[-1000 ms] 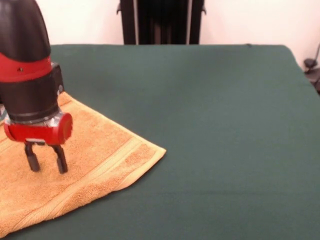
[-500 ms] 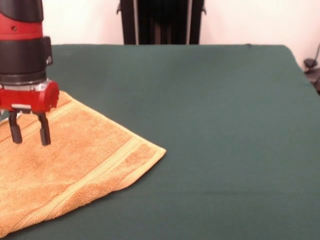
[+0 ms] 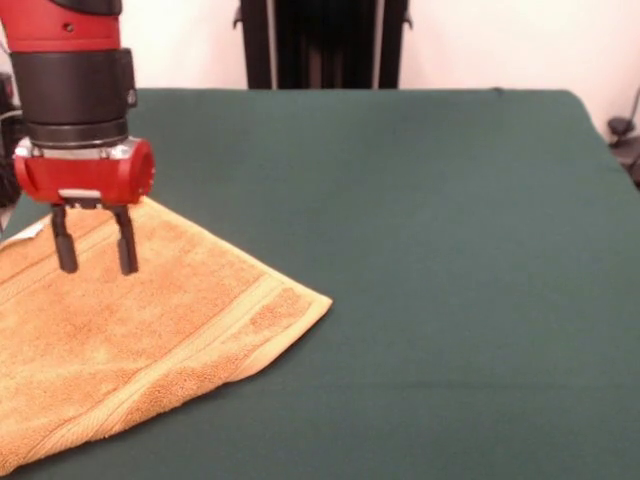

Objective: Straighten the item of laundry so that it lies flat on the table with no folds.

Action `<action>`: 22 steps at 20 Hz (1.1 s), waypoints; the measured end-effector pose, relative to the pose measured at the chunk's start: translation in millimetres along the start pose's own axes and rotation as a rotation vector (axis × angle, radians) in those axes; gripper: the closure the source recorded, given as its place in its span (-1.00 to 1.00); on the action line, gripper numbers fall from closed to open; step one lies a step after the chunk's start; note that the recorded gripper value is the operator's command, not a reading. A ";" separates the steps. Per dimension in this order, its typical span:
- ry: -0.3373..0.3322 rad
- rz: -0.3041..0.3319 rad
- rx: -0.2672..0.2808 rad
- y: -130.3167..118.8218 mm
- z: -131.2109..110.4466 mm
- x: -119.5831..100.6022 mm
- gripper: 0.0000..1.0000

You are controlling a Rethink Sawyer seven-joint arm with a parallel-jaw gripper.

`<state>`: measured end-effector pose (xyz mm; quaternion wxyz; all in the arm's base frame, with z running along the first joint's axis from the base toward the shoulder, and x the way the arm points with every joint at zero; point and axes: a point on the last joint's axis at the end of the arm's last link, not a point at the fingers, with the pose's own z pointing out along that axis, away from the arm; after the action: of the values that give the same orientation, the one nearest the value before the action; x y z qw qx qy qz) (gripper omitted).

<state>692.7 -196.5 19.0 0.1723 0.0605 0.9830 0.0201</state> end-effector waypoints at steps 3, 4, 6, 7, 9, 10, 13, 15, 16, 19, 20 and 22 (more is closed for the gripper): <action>0.042 -0.006 -0.007 12.9 5.1 -3.9 -1.00; 0.062 -0.010 -0.008 16.9 7.2 -5.0 -1.00; 0.120 -0.019 -0.009 27.0 13.9 -6.9 -1.00; 0.158 -0.023 -0.010 32.6 17.4 -7.5 -1.00; 0.213 -0.029 -0.011 40.3 22.0 -8.7 -1.00; 0.245 -0.033 -0.011 45.2 26.0 -9.9 -1.00; 0.295 -0.037 -0.010 53.0 39.1 -14.2 -1.00; 0.319 -0.032 -0.011 58.9 62.2 -17.5 -1.00; 0.320 -0.028 -0.012 60.9 73.8 -17.2 -1.00; 0.322 -0.010 -0.014 59.1 79.7 -25.9 -1.00; 0.328 -0.005 -0.014 58.1 79.3 -28.2 -1.00; 0.335 -0.002 -0.014 57.3 80.5 -29.0 -1.00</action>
<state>753.7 -141.9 -43.4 0.0065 0.0543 0.9978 0.0365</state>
